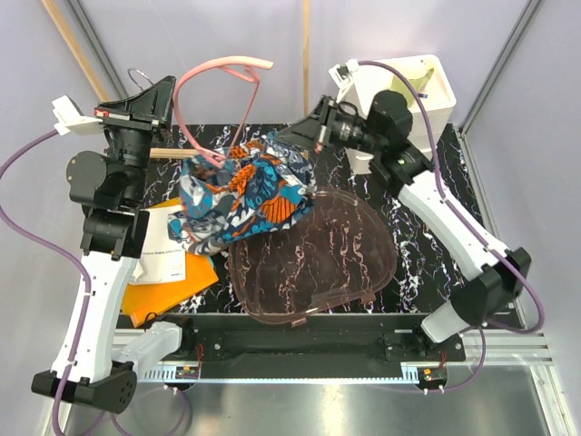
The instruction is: Remove the shorts from the hanger
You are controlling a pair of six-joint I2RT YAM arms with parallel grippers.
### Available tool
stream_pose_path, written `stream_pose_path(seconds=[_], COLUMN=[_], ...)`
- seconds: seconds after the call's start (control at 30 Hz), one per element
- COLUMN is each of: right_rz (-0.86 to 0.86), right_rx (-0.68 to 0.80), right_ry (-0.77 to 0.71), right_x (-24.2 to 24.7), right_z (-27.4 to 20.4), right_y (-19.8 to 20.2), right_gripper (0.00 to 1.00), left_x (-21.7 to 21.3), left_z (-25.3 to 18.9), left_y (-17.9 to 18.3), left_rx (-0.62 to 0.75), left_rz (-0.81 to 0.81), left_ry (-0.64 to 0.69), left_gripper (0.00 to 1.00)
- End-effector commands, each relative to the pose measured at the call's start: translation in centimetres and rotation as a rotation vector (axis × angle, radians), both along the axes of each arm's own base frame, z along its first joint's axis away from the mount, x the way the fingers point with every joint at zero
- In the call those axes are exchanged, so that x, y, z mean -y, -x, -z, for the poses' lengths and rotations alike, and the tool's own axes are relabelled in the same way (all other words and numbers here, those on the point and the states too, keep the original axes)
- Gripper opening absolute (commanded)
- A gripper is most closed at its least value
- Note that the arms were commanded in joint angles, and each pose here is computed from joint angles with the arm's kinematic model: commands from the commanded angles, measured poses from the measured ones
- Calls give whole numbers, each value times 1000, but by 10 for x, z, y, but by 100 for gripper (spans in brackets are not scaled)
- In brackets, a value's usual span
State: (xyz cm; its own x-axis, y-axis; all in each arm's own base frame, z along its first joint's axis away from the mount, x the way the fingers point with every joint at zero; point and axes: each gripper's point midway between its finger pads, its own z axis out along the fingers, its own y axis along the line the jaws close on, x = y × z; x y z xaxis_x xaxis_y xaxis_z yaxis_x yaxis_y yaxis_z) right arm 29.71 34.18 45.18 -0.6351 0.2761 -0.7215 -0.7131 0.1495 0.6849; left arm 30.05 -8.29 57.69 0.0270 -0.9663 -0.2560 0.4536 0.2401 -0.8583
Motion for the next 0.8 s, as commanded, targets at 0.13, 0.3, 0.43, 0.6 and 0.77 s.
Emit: stream_pose_path(seconds=[0.13, 0.3, 0.43, 0.6, 0.77], right_rz=[-79, -69, -21, 21, 49], right_rx=[86, 164, 248, 310, 379], right_ry=[-89, -83, -97, -213, -234], right_x=[-27, -27, -13, 30, 65], right_z=[-62, -103, -145, -205, -231], right_y=[-11, -13, -9, 10, 40], right_gripper=[0, 0, 0, 0, 0], left_x=[19, 8, -23, -60, -76], left_z=[-71, -46, -18, 8, 44], left_y=[100, 131, 146, 159, 148], left_rx=[280, 241, 146, 53, -43], left_rz=[173, 51, -147, -355, -440], left_ry=[-70, -266, -392, -501, -559], left_gripper=[0, 0, 0, 0, 0])
